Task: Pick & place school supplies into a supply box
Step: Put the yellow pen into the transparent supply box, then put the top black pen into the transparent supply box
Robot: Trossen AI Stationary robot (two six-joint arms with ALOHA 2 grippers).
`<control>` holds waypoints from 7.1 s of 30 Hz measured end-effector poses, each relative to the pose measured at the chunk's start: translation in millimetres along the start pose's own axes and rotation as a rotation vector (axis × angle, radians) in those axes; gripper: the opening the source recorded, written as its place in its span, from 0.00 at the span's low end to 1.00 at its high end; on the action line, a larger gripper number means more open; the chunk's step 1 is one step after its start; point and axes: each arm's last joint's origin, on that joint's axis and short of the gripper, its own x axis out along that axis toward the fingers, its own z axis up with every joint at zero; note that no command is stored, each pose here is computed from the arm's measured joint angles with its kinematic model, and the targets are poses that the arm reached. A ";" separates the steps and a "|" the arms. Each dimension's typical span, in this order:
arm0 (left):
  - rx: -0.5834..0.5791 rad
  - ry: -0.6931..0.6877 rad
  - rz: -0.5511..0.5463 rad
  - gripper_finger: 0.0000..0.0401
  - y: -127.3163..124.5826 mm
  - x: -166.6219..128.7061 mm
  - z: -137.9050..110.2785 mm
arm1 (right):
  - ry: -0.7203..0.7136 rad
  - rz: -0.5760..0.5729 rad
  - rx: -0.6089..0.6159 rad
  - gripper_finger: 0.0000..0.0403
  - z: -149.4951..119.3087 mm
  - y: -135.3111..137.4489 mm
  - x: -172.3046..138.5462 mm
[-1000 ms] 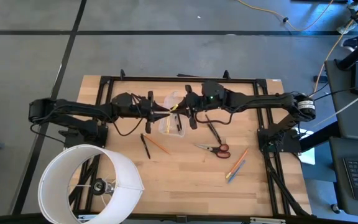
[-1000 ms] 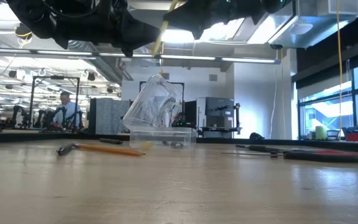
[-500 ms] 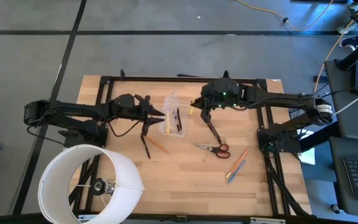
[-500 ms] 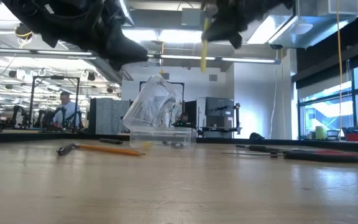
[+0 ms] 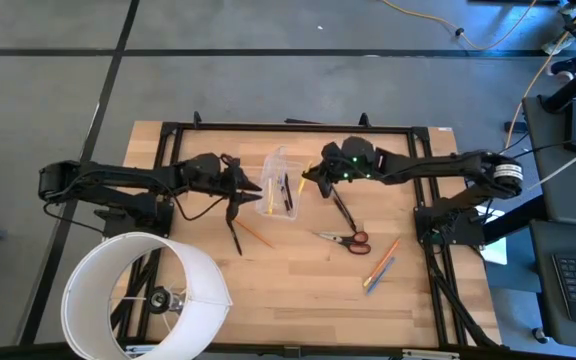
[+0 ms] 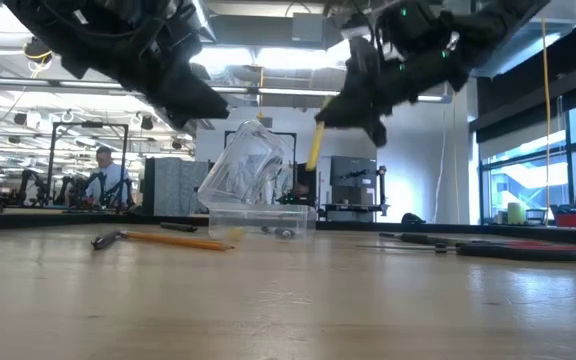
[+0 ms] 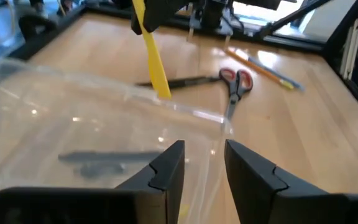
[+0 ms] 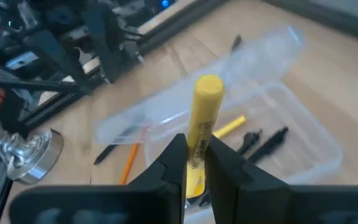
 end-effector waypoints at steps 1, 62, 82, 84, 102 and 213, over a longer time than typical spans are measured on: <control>-0.004 0.015 0.001 0.26 0.1 0.0 -1.5 | 0.003 -0.001 0.012 0.11 -5.5 -3.1 2.6; -0.106 0.140 0.023 0.24 1.2 -0.9 -13.8 | 0.067 -0.004 -0.069 0.23 -59.0 -39.7 56.6; -0.106 0.141 0.022 0.24 1.1 -0.8 -13.9 | 0.011 -0.142 -0.148 0.34 -50.2 -58.4 52.7; -0.106 0.141 0.023 0.24 1.2 -0.8 -13.9 | 0.008 -0.148 -0.145 0.34 -49.3 -60.5 52.1; -0.068 0.220 0.439 0.24 33.5 -10.7 -22.7 | 0.084 -0.117 -0.142 0.34 -52.1 -69.8 49.2; -0.076 0.872 0.323 0.05 108.5 40.9 -55.2 | 0.136 -0.129 -0.159 0.34 -57.0 -71.0 48.4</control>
